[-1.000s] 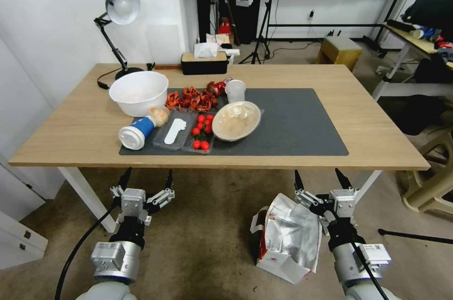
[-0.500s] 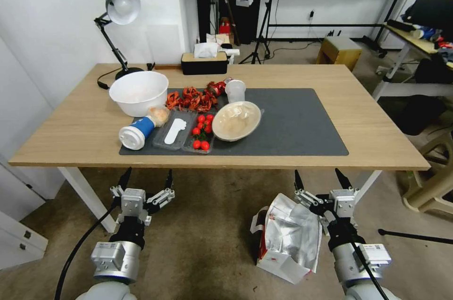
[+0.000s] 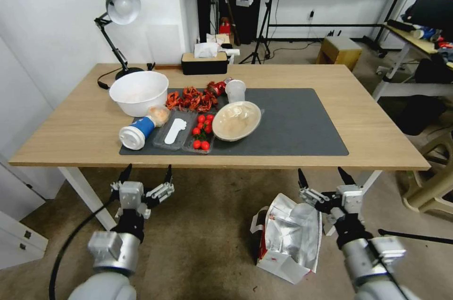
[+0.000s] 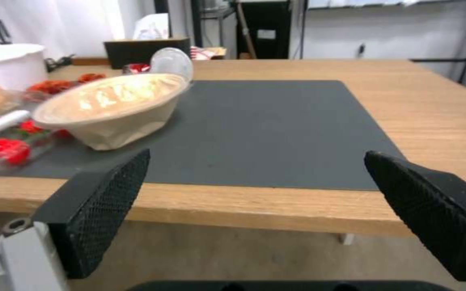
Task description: Pick up the food delivery bag from the floor and place it on the table.
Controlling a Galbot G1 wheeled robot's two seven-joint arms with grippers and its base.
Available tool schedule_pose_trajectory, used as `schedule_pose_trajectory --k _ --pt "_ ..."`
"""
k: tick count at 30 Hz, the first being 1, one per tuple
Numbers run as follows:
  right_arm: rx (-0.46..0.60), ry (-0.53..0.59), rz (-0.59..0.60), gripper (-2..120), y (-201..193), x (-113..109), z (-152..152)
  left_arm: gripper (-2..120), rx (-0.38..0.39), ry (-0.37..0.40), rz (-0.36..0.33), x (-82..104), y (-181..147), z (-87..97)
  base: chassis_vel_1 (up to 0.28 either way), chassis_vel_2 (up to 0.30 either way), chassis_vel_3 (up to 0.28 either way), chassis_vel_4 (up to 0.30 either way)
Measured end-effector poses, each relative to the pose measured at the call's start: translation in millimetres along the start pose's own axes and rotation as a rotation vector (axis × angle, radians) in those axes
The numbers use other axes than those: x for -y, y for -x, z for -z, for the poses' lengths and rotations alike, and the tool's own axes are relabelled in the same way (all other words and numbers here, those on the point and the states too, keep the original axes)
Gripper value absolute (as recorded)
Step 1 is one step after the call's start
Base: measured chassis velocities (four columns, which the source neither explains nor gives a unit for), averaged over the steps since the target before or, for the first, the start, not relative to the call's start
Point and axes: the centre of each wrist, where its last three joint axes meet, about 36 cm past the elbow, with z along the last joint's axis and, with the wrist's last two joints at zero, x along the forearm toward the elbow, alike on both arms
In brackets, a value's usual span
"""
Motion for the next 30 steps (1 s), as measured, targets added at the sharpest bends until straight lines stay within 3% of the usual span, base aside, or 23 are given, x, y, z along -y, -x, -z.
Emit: schedule_pose_trajectory --k 2,7,13,18,30 --pt "0.018 0.020 0.018 100 1.9 2.9 2.8 100 -0.037 -0.048 -0.026 -0.1 6.7 13.6 0.000 0.000 0.000 0.000" --pt "0.027 0.020 0.018 100 1.8 3.2 2.9 100 -0.077 -0.085 -0.056 0.0 12.2 25.9 0.000 0.000 0.000 0.000" --pt "0.031 0.017 0.016 100 1.6 2.8 2.6 100 -0.074 -0.092 -0.053 0.0 12.1 26.1 0.000 0.000 0.000 0.000" --pt "0.035 0.014 0.014 100 1.5 2.4 2.7 100 -0.014 -0.135 -0.003 -1.3 6.0 15.5 0.000 0.000 0.000 0.000" --pt "0.043 0.012 0.008 100 1.3 2.6 3.5 100 -0.020 -0.132 0.016 -2.3 2.9 13.0 0.000 0.000 0.000 0.000"
